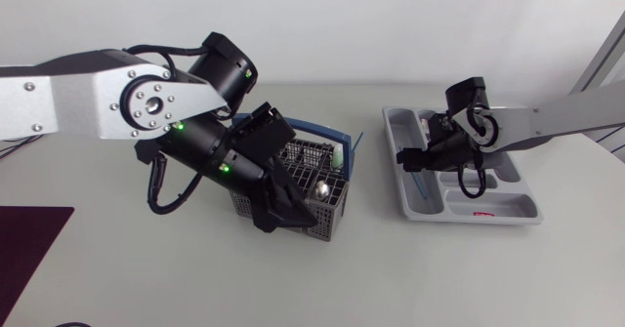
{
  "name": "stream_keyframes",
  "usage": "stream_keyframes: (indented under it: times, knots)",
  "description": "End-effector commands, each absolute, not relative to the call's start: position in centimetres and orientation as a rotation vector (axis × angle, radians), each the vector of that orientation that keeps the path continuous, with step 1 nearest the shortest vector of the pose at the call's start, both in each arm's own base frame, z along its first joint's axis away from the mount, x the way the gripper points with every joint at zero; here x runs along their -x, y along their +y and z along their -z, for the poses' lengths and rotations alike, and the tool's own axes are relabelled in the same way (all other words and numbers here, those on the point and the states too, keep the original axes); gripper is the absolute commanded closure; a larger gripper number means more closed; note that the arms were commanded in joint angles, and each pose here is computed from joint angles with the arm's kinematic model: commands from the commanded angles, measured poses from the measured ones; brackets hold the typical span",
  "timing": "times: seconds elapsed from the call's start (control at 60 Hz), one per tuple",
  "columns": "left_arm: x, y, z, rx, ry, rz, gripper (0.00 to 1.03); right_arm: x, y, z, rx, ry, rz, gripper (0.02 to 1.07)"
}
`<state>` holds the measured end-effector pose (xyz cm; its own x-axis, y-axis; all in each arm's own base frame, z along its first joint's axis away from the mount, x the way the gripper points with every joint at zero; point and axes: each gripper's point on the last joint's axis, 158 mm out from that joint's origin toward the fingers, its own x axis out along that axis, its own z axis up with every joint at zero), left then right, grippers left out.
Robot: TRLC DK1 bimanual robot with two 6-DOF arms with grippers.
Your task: Unload the cutlery basket into the drawer organizer.
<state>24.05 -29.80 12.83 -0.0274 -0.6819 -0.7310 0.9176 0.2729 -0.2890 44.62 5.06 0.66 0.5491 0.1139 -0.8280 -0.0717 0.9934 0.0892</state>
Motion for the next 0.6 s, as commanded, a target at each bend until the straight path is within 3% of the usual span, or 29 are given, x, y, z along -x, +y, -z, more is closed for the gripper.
stream_keyframes:
  times: [0.0, 0.583]
  knots:
    - [-24.3, -30.6, -13.5, -0.323, 0.908, 1.346, 0.18, -43.5, 5.5, -2.6, -0.065, 0.953, -0.122, 0.08]
    - [-28.7, -31.9, -12.7, -0.224, 0.891, 1.215, 0.19, -37.2, 6.3, -9.0, -0.137, 0.842, -0.243, 0.08]
